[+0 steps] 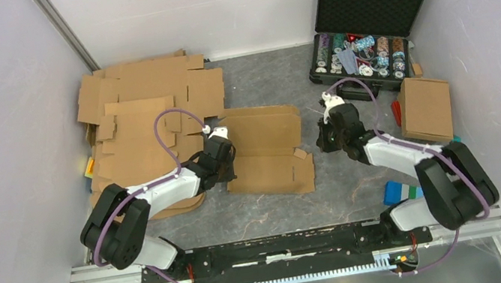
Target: Fold the paper box
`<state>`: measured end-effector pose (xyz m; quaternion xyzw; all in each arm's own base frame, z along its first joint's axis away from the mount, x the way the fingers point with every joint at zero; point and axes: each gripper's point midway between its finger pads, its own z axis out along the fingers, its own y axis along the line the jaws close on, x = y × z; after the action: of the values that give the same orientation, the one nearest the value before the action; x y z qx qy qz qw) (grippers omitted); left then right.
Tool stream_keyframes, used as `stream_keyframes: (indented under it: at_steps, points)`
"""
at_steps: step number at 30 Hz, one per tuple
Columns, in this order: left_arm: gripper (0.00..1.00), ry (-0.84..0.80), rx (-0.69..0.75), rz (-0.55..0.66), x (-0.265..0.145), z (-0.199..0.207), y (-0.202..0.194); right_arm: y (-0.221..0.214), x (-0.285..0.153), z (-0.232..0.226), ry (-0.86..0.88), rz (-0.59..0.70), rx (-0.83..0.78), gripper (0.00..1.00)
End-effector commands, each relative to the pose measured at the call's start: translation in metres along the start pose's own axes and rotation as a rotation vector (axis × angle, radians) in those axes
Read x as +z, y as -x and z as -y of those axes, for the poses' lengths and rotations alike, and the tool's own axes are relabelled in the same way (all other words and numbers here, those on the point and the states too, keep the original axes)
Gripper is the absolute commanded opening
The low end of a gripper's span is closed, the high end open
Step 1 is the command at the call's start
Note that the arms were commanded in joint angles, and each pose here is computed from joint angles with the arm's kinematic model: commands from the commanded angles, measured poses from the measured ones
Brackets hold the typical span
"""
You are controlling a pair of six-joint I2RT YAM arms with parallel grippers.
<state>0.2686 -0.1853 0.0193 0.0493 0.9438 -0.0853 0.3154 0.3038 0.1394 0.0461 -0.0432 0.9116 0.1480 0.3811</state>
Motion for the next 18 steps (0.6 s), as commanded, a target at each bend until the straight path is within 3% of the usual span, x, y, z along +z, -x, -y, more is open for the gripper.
stream_keyframes:
  at_steps: [1,10,18]
  points:
    - [0.06,-0.01,-0.008,0.038,-0.005,0.005,0.015,0.028,0.018,-0.014,0.063,0.024,-0.02,0.0]
    - [0.02,-0.012,0.002,0.036,-0.005,0.005,0.015,0.009,0.039,-0.04,0.214,-0.133,-0.031,0.0]
    - [0.02,-0.013,0.003,0.038,-0.006,0.005,0.015,0.006,0.017,-0.065,0.362,-0.124,0.006,0.0]
